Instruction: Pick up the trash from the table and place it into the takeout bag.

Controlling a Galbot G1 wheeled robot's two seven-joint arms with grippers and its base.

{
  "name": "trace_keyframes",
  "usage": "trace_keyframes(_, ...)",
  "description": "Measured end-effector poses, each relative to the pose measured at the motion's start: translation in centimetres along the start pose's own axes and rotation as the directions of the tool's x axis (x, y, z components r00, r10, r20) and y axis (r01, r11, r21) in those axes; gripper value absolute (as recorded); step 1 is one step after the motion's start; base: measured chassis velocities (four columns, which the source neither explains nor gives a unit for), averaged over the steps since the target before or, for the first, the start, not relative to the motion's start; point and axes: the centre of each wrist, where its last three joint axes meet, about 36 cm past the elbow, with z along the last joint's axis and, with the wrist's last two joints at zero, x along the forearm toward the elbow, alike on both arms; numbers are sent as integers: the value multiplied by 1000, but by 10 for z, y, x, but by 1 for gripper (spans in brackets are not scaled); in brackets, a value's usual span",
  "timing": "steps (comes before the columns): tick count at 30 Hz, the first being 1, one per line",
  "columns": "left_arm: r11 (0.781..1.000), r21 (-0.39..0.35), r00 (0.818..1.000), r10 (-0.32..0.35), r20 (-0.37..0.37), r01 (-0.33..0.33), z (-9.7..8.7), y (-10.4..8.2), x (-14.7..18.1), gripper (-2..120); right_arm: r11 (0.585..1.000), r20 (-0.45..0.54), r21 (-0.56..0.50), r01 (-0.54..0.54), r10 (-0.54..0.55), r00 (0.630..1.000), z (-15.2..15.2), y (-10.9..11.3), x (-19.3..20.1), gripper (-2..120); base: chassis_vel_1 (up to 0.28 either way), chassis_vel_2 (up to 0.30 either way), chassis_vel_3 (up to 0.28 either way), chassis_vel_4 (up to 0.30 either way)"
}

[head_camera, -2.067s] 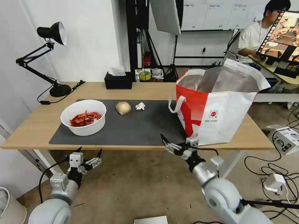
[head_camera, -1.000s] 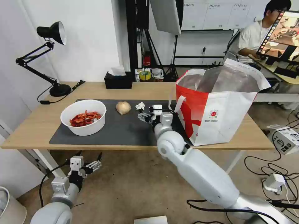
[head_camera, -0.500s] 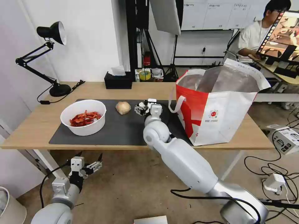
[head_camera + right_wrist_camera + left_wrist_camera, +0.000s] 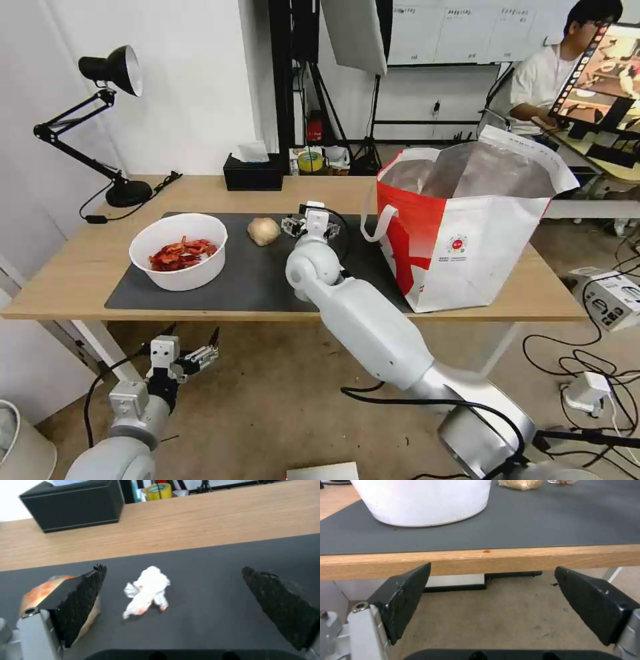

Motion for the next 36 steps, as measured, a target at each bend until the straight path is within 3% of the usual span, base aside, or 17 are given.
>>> trace_keyframes(12,1000,1,1000,4,5,-4,0,-4,2,100,1000,-17,16,-18,18,1000,-4,-9,-21,100,0,0,0,0)
trace_keyframes(26,1000,2,1000,6,19,-6,-1,-9,1,100,991,-71,89,102,-96,993,-12,-13,-45,100,0,0,0,0)
trace_keyframes(36,1000,6,1000,1,28,-1,0,-11,3,100,982,-107,141,127,-112,988,-7,-14,-55,100,0,0,0,0)
